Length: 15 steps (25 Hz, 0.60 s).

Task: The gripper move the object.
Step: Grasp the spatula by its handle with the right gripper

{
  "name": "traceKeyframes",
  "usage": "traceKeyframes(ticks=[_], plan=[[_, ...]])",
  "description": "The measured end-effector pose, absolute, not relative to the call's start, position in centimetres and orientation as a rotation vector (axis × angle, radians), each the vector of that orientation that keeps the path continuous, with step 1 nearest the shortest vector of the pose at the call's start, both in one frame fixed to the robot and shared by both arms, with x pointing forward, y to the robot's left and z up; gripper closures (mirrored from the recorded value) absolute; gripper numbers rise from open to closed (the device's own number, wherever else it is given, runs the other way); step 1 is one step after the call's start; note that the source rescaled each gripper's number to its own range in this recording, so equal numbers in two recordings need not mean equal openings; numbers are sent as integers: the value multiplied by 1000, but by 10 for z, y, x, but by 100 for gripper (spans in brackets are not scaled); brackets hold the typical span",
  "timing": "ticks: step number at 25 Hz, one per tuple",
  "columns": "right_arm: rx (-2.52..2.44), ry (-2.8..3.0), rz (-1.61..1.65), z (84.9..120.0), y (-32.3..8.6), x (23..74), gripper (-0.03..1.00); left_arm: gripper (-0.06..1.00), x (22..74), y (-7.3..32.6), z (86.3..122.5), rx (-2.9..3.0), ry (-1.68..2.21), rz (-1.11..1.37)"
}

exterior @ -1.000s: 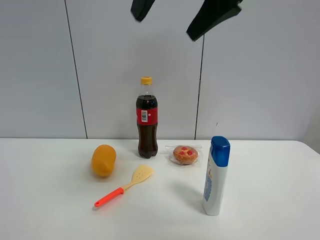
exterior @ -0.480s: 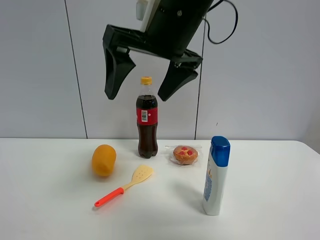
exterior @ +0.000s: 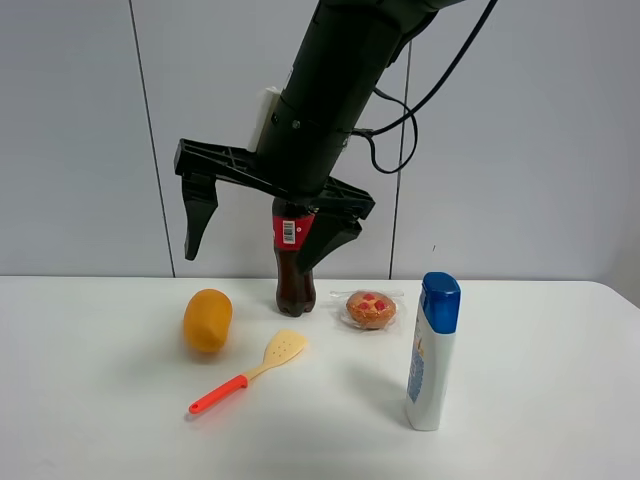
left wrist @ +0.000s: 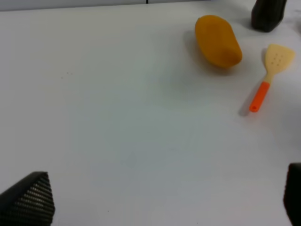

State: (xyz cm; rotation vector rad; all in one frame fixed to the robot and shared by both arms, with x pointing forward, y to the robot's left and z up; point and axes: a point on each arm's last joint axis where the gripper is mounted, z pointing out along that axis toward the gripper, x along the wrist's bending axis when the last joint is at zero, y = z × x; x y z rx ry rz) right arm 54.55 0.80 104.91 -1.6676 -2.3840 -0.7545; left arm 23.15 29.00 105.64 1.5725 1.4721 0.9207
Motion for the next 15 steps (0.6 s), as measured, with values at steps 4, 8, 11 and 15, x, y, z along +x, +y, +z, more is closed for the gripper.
traceKeyframes(ticks=[4, 8, 11, 15], plan=[[-1815, -2319, -732, 1048, 5, 549, -3, -6, 231, 290, 1056, 1572, 1472, 921], [-1922, -2278, -728, 1047, 6, 548, -3, -6, 231, 290, 1056, 1573, 1471, 921], [-1975, -2249, -753, 1048, 12, 544, -3, -6, 231, 290, 1056, 1573, 1471, 921], [-2104, -2027, -848, 1051, 24, 540, -3, -6, 231, 290, 1056, 1573, 1471, 921]])
